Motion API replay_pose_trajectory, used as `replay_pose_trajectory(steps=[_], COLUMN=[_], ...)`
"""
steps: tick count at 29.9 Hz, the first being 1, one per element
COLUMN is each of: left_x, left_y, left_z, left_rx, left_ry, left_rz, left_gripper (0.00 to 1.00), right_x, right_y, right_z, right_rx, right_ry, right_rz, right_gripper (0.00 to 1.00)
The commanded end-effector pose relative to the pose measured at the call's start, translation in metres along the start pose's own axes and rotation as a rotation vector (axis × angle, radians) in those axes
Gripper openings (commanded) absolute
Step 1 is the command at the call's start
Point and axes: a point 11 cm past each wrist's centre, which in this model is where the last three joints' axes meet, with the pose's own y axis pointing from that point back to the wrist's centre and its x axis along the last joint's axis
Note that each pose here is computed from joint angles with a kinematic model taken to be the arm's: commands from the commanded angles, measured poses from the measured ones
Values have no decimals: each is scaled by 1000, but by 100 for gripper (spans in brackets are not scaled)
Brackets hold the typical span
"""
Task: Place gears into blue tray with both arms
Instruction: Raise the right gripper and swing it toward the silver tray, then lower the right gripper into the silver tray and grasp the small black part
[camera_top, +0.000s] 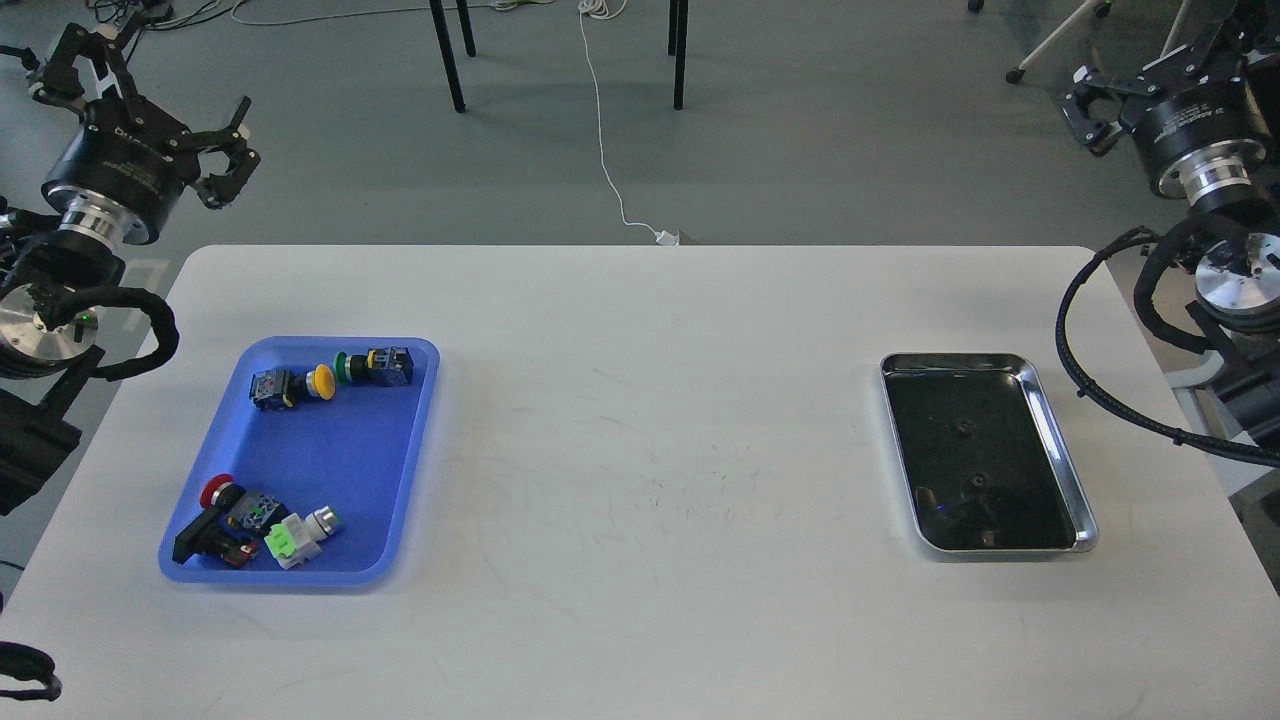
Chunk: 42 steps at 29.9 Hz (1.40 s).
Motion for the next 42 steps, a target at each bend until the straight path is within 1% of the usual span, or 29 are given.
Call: replay_pose_trajectory(steps=[1, 8, 11, 14, 19, 22, 25, 28, 31, 35, 38, 42], left_x=[0, 2, 0, -9, -15, -16, -17, -14, -12, -11, -11, -11], left_y=[0, -1, -3, -6, -6, -7, -7, -5, -3, -2, -2, -3], left_z=[0, 5, 7, 11, 19, 17, 13, 12, 10, 13, 15, 15], left_rx=[-2, -7, -11, -13, -21, -22, -21, -20, -18, -15, -18, -20], left_ry=[-1, -16, -19, -22, -30, -24, -12, -9, -6, -14, -18, -15], left_rz=[0, 25, 25, 6, -15, -21, -21, -16, -13, -14, -16, -14], left_gripper=[98, 98, 98, 98, 98, 98, 98, 98, 98, 98, 98, 98], right_x=[9, 8, -9, -31, -80, -118, -146, -168, -172, -171, -167, -131], right_y=[7, 8, 3, -3, -19, -27, -28, -14, -2, 9, 29, 55], right_z=[9, 11, 3, -15, -14, -12, 2, 40, 54, 67, 87, 102], right_rx=[-14, -20, -44, -122, -247, -320, -397, -530, -606, -671, -763, -951], right_ry=[-11, -1, 56, 274, 553, 738, 920, 1166, 1419, 1642, 1810, 1989], right_rz=[22, 19, -44, -143, -299, -417, -527, -708, -849, -1000, -1179, -1372], right_gripper=[99, 99, 99, 99, 99, 99, 99, 99, 99, 98, 98, 96])
